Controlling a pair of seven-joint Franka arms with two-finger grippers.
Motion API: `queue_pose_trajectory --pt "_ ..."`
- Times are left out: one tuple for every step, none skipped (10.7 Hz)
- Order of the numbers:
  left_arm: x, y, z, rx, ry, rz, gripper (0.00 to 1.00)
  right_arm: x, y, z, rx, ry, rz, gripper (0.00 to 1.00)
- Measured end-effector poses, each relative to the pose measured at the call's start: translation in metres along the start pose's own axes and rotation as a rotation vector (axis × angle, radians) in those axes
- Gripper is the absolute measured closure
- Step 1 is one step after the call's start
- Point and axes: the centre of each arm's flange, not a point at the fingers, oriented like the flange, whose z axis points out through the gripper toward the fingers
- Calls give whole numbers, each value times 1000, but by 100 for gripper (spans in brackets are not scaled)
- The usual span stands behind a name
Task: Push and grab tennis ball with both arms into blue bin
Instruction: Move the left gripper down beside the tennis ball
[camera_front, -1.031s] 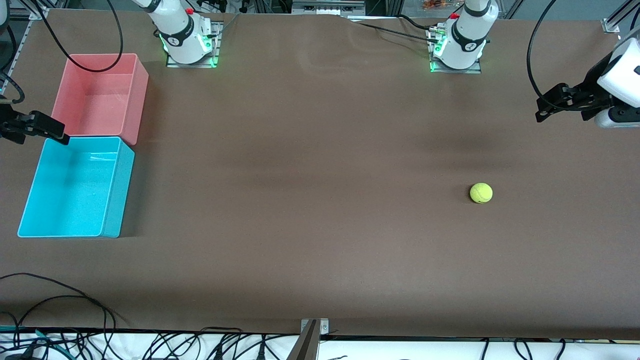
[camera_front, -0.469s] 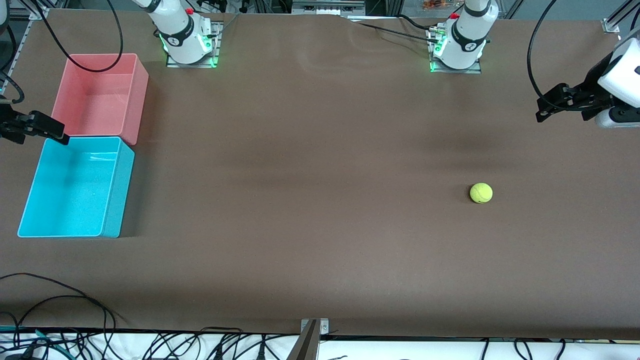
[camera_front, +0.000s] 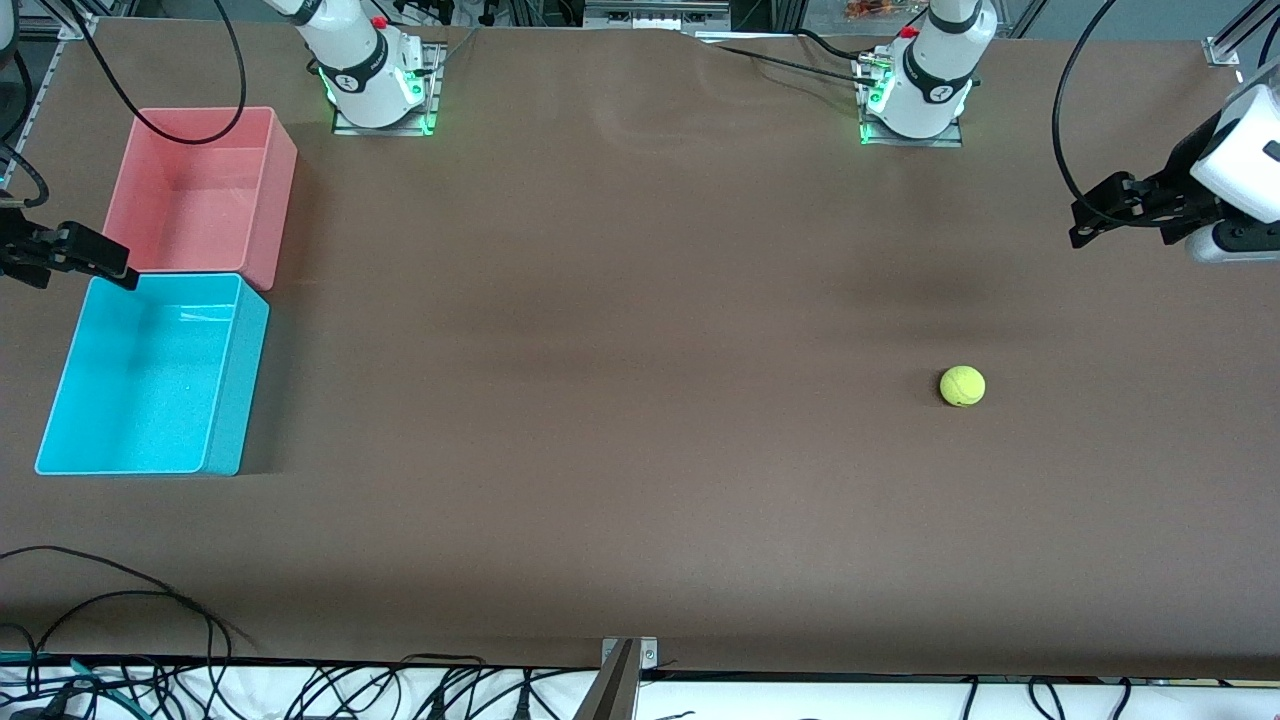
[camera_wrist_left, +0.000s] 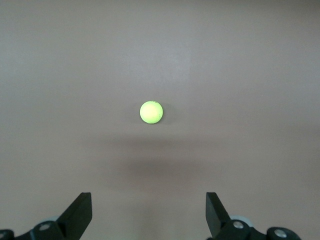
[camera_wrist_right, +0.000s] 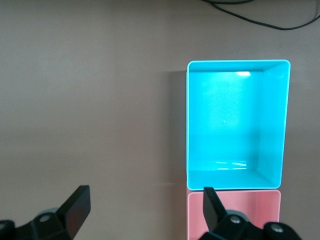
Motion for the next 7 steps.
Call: queue_pose_trajectory --pt "2 0 3 1 -6 0 0 0 0 0 0 0 0 0" --pt "3 1 6 1 -11 2 0 0 0 0 0 0 0 0" --pt "4 2 8 2 -14 4 0 0 0 0 0 0 0 0" --pt "6 3 11 2 -19 4 0 0 0 0 0 0 0 0" --pt "8 3 15 3 -27 4 0 0 0 0 0 0 0 0" --pt "11 3 20 5 -36 4 0 0 0 0 0 0 0 0" --pt "14 4 25 6 -45 4 0 0 0 0 0 0 0 0"
